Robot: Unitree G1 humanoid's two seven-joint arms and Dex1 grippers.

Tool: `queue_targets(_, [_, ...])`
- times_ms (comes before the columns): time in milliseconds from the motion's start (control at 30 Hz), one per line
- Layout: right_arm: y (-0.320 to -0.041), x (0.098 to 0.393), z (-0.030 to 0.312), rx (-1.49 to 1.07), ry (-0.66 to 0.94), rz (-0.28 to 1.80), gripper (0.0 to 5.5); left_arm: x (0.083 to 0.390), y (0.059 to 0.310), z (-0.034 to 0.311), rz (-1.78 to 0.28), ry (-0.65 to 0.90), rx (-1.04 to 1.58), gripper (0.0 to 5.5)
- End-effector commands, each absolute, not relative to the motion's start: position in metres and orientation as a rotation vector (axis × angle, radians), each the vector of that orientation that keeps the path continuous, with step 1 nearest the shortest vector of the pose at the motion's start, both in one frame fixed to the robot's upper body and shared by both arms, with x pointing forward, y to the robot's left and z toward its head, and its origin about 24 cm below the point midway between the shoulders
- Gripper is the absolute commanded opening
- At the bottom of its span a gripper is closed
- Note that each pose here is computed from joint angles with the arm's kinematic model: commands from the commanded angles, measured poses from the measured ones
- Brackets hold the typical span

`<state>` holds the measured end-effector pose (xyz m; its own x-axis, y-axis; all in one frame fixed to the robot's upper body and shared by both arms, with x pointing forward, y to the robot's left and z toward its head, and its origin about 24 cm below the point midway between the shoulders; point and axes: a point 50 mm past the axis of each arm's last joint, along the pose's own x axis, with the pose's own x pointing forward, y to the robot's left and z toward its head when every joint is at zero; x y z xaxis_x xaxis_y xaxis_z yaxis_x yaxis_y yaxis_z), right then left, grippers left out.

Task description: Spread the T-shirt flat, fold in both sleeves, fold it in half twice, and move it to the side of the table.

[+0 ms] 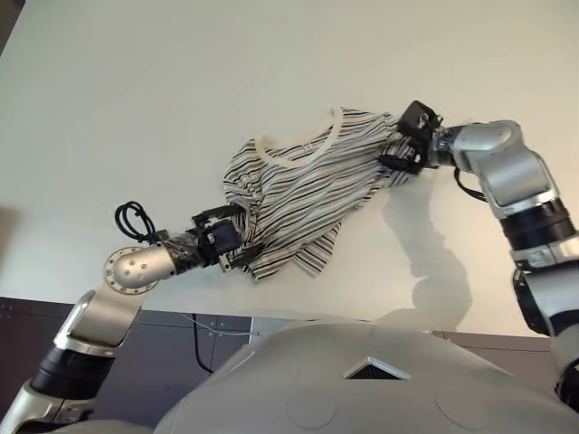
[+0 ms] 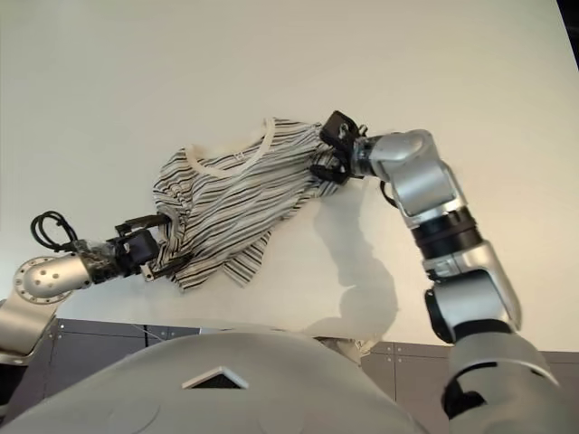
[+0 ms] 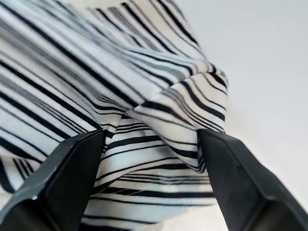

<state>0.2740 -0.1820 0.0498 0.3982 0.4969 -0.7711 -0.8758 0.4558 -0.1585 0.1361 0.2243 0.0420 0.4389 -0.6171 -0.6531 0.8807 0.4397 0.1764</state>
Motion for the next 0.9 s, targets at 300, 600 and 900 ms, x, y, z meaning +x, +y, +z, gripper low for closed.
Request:
queue_targets(300, [-0.202, 0.297, 0.136, -0.243, 0.525, 0.900, 3.55, 0.199, 0.254, 0.122, -0.677, 0.295, 0.331, 3.92])
queue_targets(600, [-0.237, 0.302, 0.069, -0.362, 0.671, 0.751, 3.55, 0.264, 0.217, 0.054, -0.675, 0.431, 0.100, 3.92])
queue_targets(900, [-0.239, 0.285, 0.060, -0.218, 0.765, 0.810, 3.55, 0.247, 0.228, 0.034, -0.744, 0.555, 0.077, 3.92])
